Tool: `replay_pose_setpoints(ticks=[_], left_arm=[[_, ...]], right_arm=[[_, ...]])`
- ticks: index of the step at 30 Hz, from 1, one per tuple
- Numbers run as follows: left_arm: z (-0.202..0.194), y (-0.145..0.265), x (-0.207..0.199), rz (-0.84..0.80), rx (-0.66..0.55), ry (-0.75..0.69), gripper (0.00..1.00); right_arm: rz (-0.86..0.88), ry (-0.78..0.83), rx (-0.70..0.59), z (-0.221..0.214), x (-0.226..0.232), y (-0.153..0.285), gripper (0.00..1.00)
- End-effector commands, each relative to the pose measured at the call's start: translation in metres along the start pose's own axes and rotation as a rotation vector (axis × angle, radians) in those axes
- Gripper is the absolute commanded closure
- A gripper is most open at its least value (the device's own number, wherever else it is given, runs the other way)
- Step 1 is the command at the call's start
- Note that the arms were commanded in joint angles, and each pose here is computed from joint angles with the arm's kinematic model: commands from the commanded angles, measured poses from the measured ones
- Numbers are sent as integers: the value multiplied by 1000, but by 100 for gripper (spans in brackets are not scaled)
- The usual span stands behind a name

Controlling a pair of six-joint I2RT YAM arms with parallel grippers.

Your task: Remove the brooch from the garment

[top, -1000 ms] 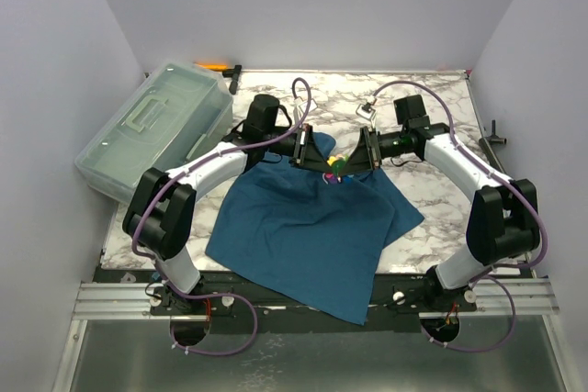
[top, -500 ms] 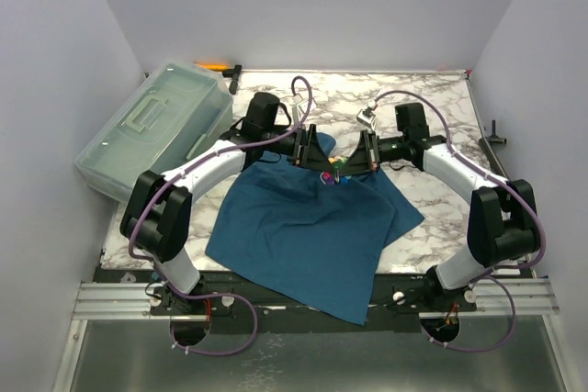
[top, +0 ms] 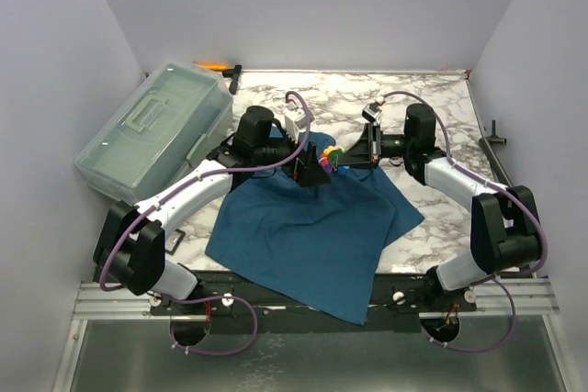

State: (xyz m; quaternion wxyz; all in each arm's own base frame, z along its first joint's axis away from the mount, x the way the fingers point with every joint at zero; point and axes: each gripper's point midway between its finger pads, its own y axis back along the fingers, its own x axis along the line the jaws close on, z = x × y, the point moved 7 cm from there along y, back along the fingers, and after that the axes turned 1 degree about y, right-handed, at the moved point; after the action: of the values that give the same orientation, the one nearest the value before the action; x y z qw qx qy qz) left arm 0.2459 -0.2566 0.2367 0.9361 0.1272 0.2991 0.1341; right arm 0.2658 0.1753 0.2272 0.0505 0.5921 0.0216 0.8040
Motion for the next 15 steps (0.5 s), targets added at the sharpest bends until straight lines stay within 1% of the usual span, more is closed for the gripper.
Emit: replay_pose_setpoints(ticks=[1, 7, 11, 14, 15], left_arm=[[6, -9, 5, 70, -34, -107, 1], [10, -19, 1, 52, -35, -90, 2], [12, -23, 1, 49, -31, -58, 7], [12, -26, 1, 42, -25, -18, 9], [15, -28, 0, 31, -40, -24, 9]], right_arm=[[20, 36, -22, -1, 12, 3, 100], [2, 36, -22, -5, 11, 4, 100], [-12, 44, -25, -5, 10, 4, 99], [-22, 44, -25, -5, 10, 4, 99], [-25, 43, -25, -5, 9, 4, 100]])
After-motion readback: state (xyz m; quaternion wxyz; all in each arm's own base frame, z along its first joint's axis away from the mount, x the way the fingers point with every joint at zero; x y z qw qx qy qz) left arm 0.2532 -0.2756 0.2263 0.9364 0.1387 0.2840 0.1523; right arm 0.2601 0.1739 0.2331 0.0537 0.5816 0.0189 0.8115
